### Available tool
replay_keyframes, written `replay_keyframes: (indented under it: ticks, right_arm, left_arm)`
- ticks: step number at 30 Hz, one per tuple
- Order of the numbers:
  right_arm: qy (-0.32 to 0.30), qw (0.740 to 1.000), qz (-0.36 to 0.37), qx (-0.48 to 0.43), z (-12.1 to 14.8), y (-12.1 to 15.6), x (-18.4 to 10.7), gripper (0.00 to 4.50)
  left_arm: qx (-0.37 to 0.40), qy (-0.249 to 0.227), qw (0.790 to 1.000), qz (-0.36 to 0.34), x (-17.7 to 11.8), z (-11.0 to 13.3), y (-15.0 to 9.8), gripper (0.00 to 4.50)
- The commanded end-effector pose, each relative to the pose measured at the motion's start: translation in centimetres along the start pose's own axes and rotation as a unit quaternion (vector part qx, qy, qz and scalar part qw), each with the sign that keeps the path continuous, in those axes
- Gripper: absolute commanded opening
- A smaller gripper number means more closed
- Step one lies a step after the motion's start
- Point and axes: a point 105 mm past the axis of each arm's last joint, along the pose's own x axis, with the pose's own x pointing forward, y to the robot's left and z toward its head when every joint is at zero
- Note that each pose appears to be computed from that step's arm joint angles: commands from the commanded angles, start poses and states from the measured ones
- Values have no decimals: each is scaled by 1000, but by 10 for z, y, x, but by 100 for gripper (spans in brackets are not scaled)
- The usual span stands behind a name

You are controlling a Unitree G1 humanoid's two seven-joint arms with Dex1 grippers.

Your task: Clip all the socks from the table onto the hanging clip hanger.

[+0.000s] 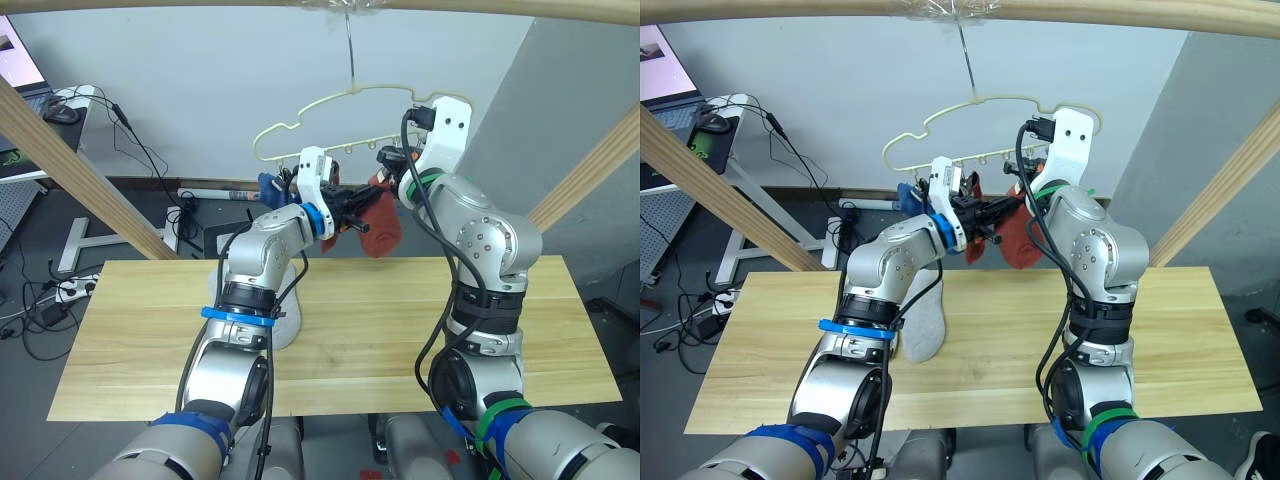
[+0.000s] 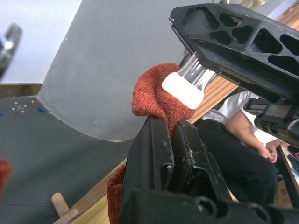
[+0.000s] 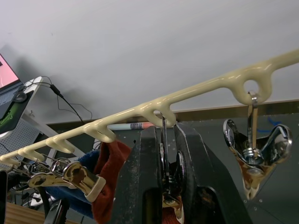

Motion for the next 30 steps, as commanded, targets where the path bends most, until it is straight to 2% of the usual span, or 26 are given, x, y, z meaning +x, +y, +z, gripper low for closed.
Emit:
replay_keyframes:
  ticks: [1,7,16,19,30]
  right_arm:
    - [-26,999,20,1,11,9,-4,14]
    - [-25,999,20,4,11,9,-4,14]
    - [-16,1000,21,2,8,9,-5,336]
    - [-15,1000,21,3,8,8,-6,336]
    - [21,999,32,1,-6,10,-19,340]
  left_arm:
    - [24,-25,999,-39,3,20,-21,3]
    - [22,-26,999,-41,3,21,-22,3]
    - [21,-25,999,-41,3,21,-21,0]
    - [22,-20,999,-44,2,20,-21,0]
    - [66,17,997,-47,-20,9,-14,340]
